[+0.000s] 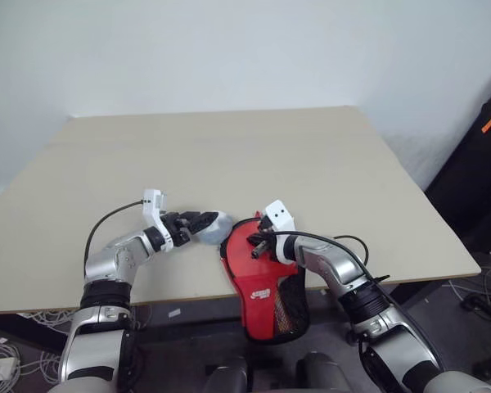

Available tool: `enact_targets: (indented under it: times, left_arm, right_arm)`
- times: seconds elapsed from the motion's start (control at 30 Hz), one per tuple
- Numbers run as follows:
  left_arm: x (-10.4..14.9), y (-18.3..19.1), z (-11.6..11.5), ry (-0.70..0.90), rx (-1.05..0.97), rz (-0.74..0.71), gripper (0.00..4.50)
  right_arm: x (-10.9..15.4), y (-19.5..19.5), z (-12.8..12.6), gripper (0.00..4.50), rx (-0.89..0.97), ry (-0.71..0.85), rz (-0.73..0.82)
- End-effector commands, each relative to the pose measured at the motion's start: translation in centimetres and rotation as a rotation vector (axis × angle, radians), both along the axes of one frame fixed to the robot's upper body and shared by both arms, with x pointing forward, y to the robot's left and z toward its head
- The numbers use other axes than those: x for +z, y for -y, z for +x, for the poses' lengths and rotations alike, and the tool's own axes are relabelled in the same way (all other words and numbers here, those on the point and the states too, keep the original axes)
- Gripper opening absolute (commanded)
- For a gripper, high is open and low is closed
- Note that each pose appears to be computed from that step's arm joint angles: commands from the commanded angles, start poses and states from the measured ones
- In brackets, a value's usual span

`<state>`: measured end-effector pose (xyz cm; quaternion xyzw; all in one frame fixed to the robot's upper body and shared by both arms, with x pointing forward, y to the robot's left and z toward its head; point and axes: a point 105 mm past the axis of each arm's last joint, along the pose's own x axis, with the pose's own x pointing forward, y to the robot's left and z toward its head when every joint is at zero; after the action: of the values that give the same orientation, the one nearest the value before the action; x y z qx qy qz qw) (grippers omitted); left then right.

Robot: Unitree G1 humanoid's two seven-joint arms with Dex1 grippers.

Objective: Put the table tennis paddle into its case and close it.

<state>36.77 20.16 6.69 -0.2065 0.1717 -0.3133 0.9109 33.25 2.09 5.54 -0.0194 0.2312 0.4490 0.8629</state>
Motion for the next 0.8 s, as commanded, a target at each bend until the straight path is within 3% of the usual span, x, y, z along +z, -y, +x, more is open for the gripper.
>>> enact_targets:
  times: [0.03,0.4,0.5,0.73,0.8]
  left_arm:
    - [0.7,0.5,0.3,0.028,-0.006,0.002,4.50]
    - [-0.1,2.4,-1.3,-0.015,-0.101,0.002,4.50]
    - [-0.4,2.6,-1.9,-0.039,-0.124,0.001,3.86]
    - [-0.6,3.0,-2.4,-0.062,-0.136,-0.012,1.54]
    - [-0.3,2.9,-2.0,-0.049,-0.120,0.001,1.09]
  right_arm:
    - [-0.3,-0.4,-0.5,0.05,0.025,-0.011,-0.017]
    - [-0.6,0.7,0.2,0.05,0.004,-0.002,-0.042]
    - [-0.5,1.1,0.5,0.00,-0.005,0.005,-0.050]
    - [-0.6,1.8,1.0,0.00,-0.029,0.008,-0.043]
    - [-0.4,1.6,1.1,0.00,-0.032,0.029,-0.018]
